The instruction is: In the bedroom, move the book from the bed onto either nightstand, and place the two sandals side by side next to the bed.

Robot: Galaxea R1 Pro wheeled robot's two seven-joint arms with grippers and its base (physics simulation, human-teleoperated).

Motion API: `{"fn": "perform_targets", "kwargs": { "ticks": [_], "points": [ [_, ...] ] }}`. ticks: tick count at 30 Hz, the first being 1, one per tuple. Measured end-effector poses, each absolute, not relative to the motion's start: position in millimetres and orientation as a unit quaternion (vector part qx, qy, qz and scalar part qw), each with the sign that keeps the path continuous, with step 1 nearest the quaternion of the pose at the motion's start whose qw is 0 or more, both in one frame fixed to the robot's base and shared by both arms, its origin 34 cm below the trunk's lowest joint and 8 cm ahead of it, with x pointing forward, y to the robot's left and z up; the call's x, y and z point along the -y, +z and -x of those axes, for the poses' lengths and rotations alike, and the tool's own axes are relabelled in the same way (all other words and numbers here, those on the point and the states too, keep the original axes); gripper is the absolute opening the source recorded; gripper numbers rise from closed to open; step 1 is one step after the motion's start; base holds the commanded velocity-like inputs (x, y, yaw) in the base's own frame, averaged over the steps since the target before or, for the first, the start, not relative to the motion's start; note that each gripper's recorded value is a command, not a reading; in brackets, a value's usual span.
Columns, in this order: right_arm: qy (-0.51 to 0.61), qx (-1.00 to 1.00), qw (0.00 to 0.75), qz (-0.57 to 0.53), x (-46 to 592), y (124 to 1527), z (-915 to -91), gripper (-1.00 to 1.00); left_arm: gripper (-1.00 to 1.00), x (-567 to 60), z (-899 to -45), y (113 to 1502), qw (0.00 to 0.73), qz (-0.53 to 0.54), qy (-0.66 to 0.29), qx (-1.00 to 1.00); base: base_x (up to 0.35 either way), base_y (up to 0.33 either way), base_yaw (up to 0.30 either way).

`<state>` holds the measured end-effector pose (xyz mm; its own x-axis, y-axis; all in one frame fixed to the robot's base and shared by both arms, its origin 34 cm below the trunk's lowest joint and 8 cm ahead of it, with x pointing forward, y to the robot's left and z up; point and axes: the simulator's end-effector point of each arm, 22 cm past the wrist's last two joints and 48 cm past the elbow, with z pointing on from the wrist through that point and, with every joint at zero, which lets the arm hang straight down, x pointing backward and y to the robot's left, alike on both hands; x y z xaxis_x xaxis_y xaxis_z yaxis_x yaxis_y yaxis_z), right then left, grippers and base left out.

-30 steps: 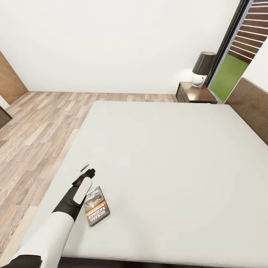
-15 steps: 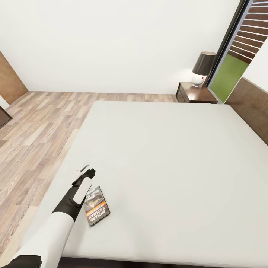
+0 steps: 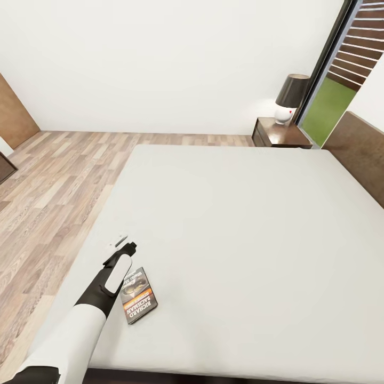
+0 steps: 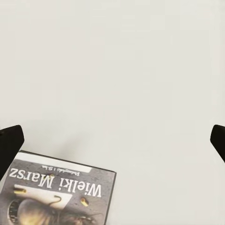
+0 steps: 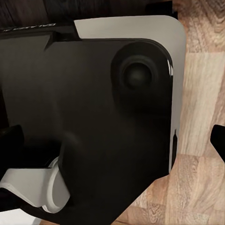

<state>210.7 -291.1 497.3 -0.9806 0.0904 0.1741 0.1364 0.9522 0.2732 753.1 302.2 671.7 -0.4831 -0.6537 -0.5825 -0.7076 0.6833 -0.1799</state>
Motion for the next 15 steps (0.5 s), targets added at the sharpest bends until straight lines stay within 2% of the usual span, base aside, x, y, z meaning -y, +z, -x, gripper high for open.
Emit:
{"fn": "perform_targets", "kwargs": {
  "ticks": [15],
  "points": [
    [-0.144,0.985,0.080,0.058,291,482,-212,1.00,1.00,-301,-752,654,0.316,0.396,0.041,-0.861,0.000,0.000,0.000]
  ]
}}
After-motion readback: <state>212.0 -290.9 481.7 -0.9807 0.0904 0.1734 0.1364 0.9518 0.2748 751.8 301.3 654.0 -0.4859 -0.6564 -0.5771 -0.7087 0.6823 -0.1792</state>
